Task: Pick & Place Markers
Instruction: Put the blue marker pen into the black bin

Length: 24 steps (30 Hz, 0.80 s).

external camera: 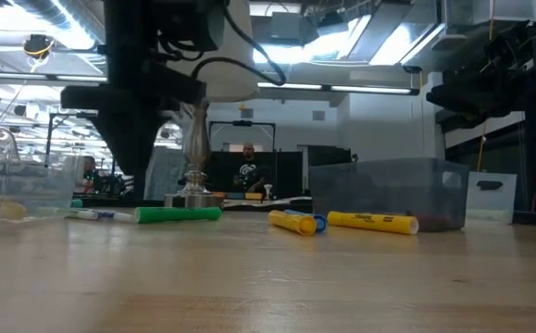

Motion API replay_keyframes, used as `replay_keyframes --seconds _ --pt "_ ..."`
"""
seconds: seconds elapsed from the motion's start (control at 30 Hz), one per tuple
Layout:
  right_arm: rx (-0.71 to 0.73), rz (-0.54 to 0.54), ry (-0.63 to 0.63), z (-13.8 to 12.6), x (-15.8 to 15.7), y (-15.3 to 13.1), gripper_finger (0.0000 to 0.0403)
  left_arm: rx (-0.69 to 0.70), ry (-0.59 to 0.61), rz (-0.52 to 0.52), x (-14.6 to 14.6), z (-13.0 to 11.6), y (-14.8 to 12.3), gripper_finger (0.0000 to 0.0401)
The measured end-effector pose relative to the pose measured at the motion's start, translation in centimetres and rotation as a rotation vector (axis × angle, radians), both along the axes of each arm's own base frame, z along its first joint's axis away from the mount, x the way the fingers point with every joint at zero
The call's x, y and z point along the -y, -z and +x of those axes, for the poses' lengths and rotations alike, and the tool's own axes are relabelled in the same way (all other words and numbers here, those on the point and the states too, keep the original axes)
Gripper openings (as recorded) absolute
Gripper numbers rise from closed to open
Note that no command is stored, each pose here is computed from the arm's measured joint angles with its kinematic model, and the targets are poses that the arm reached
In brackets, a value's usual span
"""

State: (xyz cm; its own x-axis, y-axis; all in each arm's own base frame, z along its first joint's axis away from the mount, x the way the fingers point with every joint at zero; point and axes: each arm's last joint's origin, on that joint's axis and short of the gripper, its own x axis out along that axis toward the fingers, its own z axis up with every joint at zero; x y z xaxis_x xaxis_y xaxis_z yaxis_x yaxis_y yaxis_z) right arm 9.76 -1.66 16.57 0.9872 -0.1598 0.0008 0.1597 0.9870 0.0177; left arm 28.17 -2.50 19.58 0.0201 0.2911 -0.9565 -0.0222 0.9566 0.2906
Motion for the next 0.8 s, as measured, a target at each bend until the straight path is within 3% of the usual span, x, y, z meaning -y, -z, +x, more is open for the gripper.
replay_keyframes --seconds 0.33,0.8 --pt "0.0 0.0 0.001 0.0 0.0 0.0 0.009 -0.064 0.127 -0.003 0.0 0.0 0.3 0.0175" --pt "0.0 0.0 0.0 0.0 0.0 0.0 0.0091 -0.351 0.182 0.039 0.0 0.6 5.4 0.016"
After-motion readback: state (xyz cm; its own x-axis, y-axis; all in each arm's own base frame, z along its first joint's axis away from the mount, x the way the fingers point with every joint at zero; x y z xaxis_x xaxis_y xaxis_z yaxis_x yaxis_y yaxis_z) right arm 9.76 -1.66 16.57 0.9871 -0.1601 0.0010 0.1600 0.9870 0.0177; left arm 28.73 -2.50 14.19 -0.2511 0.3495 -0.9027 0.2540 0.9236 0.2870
